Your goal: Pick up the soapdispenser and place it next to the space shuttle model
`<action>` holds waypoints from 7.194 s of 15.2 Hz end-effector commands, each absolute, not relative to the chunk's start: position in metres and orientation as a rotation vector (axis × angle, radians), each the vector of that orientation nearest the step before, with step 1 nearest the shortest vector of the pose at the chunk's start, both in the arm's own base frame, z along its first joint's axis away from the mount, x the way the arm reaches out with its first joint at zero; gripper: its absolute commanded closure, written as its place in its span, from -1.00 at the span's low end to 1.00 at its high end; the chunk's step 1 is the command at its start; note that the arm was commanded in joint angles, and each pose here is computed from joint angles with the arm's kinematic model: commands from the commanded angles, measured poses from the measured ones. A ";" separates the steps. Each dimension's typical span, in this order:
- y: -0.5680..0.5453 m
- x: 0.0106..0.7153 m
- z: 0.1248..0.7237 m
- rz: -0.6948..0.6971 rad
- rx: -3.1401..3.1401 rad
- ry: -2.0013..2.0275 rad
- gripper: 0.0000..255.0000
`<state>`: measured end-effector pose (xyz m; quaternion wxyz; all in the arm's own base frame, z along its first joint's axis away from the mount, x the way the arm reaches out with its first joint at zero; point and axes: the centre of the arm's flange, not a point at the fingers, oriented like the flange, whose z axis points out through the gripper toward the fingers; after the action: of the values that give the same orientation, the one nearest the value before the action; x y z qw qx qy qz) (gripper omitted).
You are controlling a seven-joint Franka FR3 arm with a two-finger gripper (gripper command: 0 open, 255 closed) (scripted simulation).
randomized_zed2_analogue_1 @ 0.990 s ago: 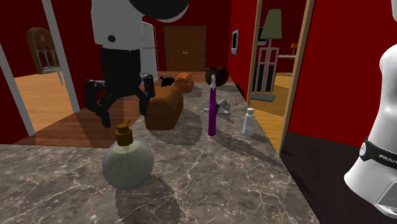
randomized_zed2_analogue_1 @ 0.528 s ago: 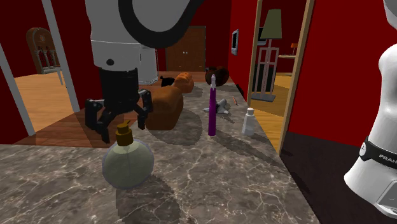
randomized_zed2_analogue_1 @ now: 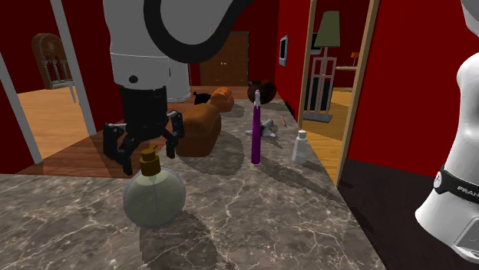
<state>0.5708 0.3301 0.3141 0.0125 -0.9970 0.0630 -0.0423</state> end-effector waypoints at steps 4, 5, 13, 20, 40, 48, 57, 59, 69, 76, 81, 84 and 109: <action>0.330 0.571 0.314 -0.132 -3.108 0.196 1.00; 0.330 0.571 0.314 -0.132 -3.108 0.196 1.00; 0.330 0.571 0.330 -0.132 -3.108 0.196 1.00; 0.330 0.571 0.367 -0.132 -3.108 0.196 1.00; 0.330 0.571 0.473 -0.132 -3.108 0.196 1.00; 0.330 0.571 0.515 -0.132 -3.108 0.196 1.00; 0.317 0.573 0.554 -0.132 -3.108 0.196 1.00; 0.291 0.578 0.554 -0.132 -3.108 0.196 1.00; 0.161 0.602 0.554 -0.132 -3.108 0.196 1.00; 0.070 0.619 0.555 -0.132 -3.108 0.196 1.00; 0.006 0.631 0.555 -0.132 -3.108 0.196 1.00; -0.033 0.638 0.555 -0.132 -3.108 0.196 1.00; -0.112 0.653 0.455 -0.132 -3.108 0.196 1.00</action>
<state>0.6528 -0.1109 0.4604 0.0126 -0.9971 0.0630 -0.0417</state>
